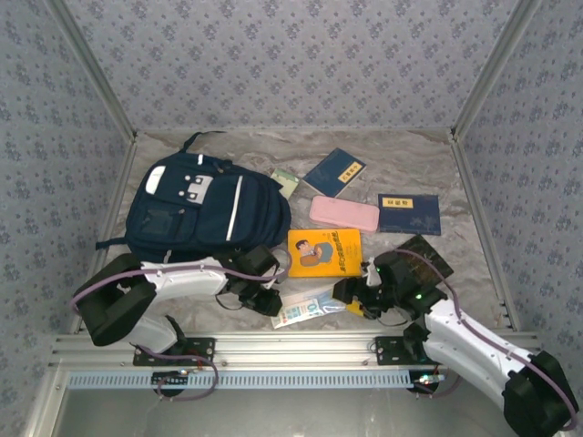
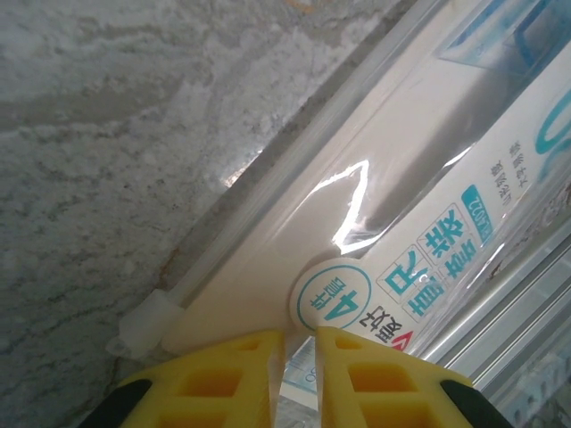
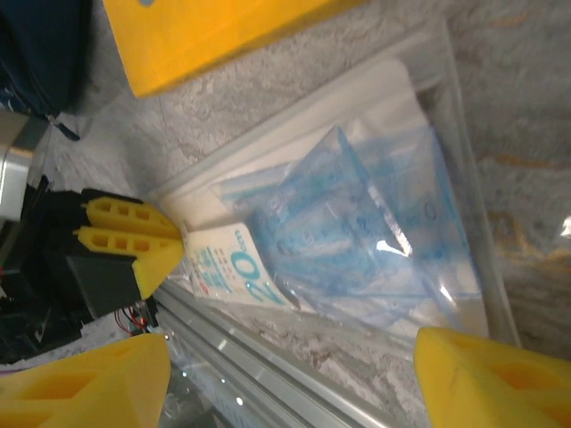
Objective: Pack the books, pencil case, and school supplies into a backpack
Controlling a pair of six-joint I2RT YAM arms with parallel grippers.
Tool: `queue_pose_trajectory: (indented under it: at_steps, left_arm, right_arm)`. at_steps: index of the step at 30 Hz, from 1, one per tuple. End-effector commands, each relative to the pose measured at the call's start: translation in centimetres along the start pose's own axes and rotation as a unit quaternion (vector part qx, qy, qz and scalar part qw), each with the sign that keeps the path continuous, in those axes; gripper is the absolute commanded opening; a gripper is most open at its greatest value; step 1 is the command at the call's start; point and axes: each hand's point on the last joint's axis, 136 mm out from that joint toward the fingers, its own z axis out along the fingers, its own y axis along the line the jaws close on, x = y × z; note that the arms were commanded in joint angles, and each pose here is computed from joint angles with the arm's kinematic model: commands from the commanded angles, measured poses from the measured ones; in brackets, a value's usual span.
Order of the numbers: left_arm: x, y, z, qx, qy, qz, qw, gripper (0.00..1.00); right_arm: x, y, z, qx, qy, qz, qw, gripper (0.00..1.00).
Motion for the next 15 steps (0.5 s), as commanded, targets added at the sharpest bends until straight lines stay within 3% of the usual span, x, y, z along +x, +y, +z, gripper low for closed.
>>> queue_pose_trajectory:
  at_steps: [1,7,15]
  left_arm:
    - [1.1,1.7,0.9,-0.035,0.019,0.0,0.999,0.18]
    - [1.0,1.9,1.0,-0.04,0.02,-0.001,0.999,0.17]
    - [1.0,1.9,1.0,-0.041,0.022,-0.001,0.999,0.17]
  right_arm:
    - [-1.3,0.0,-0.9,0.014,-0.026,-0.018,0.999,0.72]
    - [-1.1,-2.1,-2.6,0.06,-0.025,-0.009,0.998,0.71]
    - [-0.1,-2.3,-1.6,0.03,0.001,-0.009,0.999,0.73]
